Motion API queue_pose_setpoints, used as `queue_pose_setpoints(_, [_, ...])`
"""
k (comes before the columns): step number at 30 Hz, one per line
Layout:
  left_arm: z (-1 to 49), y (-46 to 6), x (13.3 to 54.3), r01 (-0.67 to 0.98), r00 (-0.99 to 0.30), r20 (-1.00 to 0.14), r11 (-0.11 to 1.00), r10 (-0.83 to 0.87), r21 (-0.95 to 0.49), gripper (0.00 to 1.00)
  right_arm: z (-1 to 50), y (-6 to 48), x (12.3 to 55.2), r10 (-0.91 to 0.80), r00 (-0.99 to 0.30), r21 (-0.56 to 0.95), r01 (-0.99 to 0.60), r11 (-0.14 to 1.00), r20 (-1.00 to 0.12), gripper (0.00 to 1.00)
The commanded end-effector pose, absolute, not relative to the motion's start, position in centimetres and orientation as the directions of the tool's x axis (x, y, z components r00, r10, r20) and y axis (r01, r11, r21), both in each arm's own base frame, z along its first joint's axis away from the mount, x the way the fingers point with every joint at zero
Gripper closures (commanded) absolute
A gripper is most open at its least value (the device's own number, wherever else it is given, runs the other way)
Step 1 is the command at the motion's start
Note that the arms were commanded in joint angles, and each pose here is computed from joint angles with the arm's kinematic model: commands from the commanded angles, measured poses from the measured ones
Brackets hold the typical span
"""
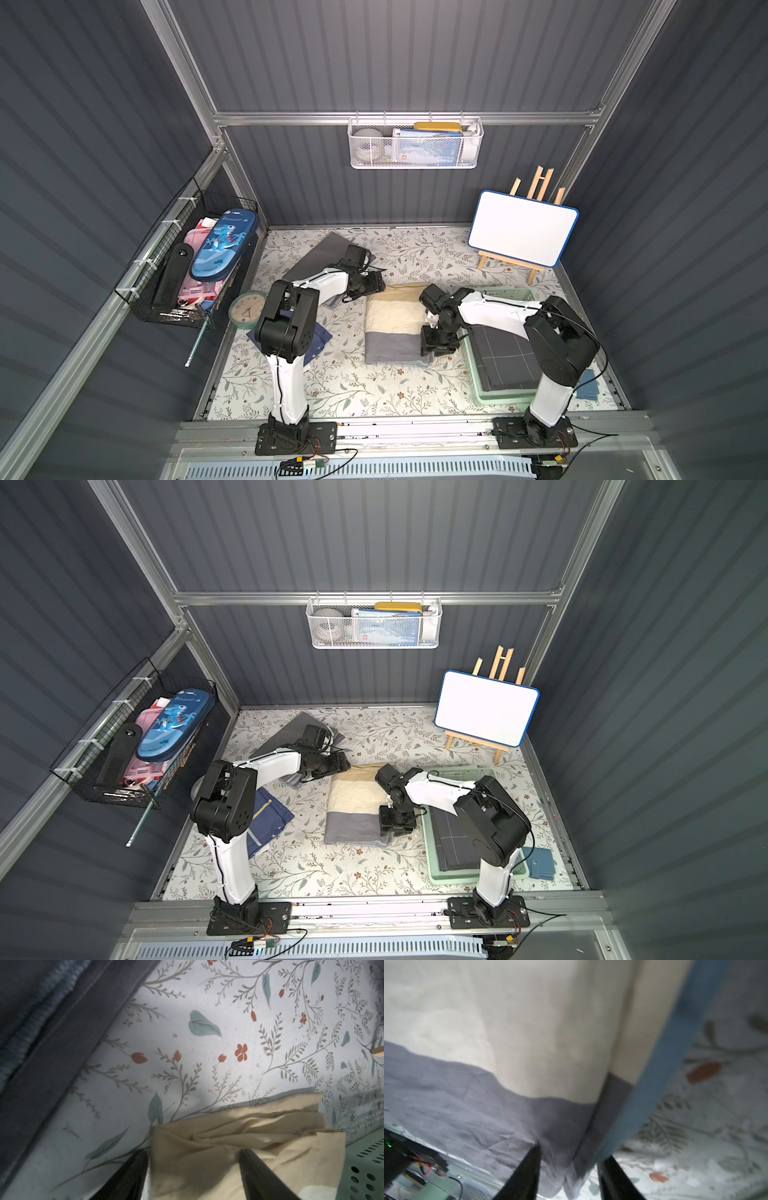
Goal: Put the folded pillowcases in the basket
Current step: Move the pillowcase to the center of the board, then move the basket to the center of the board.
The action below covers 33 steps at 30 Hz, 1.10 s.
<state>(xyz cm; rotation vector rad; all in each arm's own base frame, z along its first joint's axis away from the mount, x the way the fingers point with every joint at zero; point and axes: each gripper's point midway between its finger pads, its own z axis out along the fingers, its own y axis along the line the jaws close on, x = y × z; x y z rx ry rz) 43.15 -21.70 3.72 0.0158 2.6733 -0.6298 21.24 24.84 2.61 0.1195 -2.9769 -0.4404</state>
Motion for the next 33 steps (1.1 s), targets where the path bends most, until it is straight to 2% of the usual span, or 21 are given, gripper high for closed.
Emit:
queue_pose_setpoints(1, [1.7, -21.6, 41.7, 0.076, -0.947, -0.314, 0.897, -0.072, -0.435, 0.25, 5.6, 23.9, 21.1, -0.094, -0.993, 0.272, -0.072, 0.96, 0.068, 0.37])
queue_pose_setpoints(3, [1.8, -21.7, 41.8, 0.084, -0.946, -0.317, 0.896, -0.066, -0.437, 0.25, 7.8, 23.6, 21.4, -0.092, -0.996, 0.274, -0.083, 0.958, 0.021, 0.37])
queue_pose_setpoints(6, [2.1, -21.9, 42.2, 0.091, -0.943, -0.325, 0.891, -0.065, -0.444, 0.26, 10.5, 21.9, 22.3, -0.086, -0.994, 0.199, -0.097, 0.975, -0.063, 0.36])
queue_pose_setpoints(10, [2.4, -22.1, 42.3, 0.101, -0.941, -0.332, 0.886, -0.062, -0.453, 0.26, 11.9, 17.7, 24.0, -0.102, -0.977, -0.02, -0.1, 0.995, -0.185, 0.37])
queue_pose_setpoints(12, [2.7, -22.2, 42.3, 0.105, -0.94, -0.337, 0.884, -0.061, -0.455, 0.26, 11.9, 15.5, 24.9, -0.12, -0.972, -0.163, -0.088, 0.983, -0.201, 0.38])
queue_pose_setpoints(14, [2.9, -22.2, 42.3, 0.11, -0.939, -0.34, 0.884, -0.058, -0.455, 0.25, 12.1, 14.5, 25.6, -0.141, -0.969, -0.246, -0.089, 0.965, -0.203, 0.4])
queue_pose_setpoints(21, [3.5, -22.4, 42.5, 0.135, -0.934, -0.355, 0.881, -0.04, -0.454, 0.24, 10.2, 14.8, 27.7, -0.144, -0.969, -0.27, -0.086, 0.959, -0.202, 0.43])
queue_pose_setpoints(24, [3.7, -22.5, 42.4, 0.142, -0.934, -0.357, 0.877, -0.035, -0.458, 0.24, 7.9, 15.1, 27.5, -0.097, -0.986, -0.202, -0.069, 0.977, -0.133, 0.57])
queue_pose_setpoints(26, [3.9, -22.5, 42.4, 0.148, -0.932, -0.36, 0.876, -0.031, -0.458, 0.24, 7.7, 15.1, 27.9, -0.095, -0.983, -0.196, -0.063, 0.979, -0.158, 0.75])
queue_pose_setpoints(28, [4.0, -22.5, 42.3, 0.156, -0.931, -0.365, 0.875, -0.025, -0.458, 0.24, 7.9, 15.0, 28.5, -0.103, -0.976, -0.202, -0.063, 0.977, -0.193, 0.86])
queue_pose_setpoints(31, [3.9, -22.4, 42.2, 0.162, -0.931, -0.364, 0.876, -0.016, -0.454, 0.24, 8.1, 14.7, 29.5, -0.137, -0.969, -0.252, -0.083, 0.964, -0.205, 0.94])
queue_pose_setpoints(33, [3.8, -22.5, 42.1, 0.167, -0.931, -0.365, 0.875, -0.012, -0.455, 0.24, 8.0, 14.9, 30.4, -0.167, -0.962, -0.28, -0.103, 0.955, -0.214, 0.95])
